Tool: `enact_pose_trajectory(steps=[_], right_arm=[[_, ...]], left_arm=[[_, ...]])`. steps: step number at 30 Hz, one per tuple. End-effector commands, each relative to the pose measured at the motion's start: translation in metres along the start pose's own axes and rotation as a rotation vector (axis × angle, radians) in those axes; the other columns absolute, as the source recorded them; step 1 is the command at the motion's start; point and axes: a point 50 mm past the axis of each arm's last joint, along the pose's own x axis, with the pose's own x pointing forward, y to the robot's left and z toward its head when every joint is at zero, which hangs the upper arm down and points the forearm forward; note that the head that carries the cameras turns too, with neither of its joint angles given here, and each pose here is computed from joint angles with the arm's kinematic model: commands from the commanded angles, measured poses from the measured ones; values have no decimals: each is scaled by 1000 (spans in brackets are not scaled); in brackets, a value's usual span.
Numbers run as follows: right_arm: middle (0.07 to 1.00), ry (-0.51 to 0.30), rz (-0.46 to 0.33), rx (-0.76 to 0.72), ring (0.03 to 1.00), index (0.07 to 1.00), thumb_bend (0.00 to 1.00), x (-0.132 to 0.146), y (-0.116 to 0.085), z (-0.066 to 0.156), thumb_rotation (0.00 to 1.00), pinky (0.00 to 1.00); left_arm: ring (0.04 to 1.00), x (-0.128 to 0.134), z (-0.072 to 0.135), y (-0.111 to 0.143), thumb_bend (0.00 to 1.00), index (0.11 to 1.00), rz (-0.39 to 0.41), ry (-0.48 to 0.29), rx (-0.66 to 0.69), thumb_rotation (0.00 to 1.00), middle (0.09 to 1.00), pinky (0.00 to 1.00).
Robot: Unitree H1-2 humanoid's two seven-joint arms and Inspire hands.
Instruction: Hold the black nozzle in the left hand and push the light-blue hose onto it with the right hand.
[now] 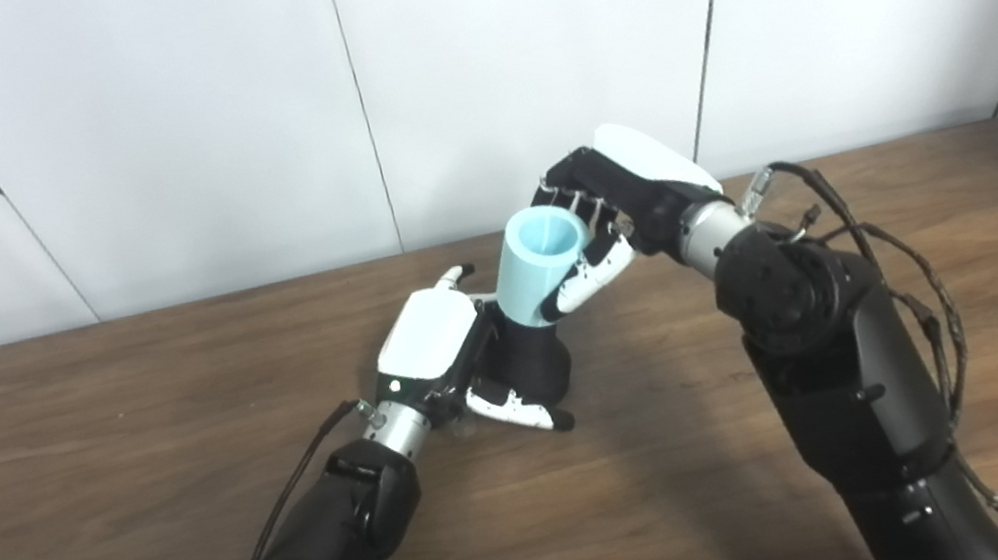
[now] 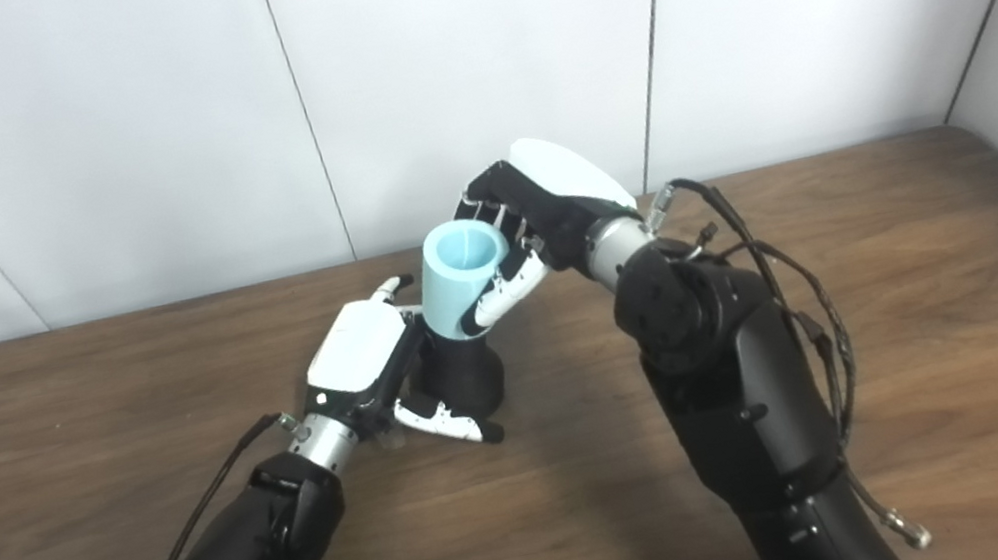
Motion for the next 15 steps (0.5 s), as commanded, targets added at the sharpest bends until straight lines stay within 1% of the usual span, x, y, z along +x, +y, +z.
enact_pose_trajectory(steps=[1,4,11,13,15], right_arm=[[525,-110,-37,-60,465,451,517,-8,-39,46,0,322],[530,-102,-36,-64,471,446,516,-8,-39,48,0,339],[526,-102,-27,-88,465,449,517,-8,-35,52,0,335],[530,-103,-22,-99,479,437,515,-8,-33,55,0,366],[530,-103,-20,-103,480,436,515,-8,-32,55,0,368]], left_arm=[[459,-196,50,-175,499,526,-344,373,-319,0,410,924],[459,-196,50,-176,498,524,-341,375,-323,0,406,923],[460,-197,50,-176,498,524,-334,370,-321,0,406,904],[459,-197,50,-176,498,524,-333,367,-318,0,405,899],[459,-197,50,-176,498,522,-336,369,-316,0,402,900]])
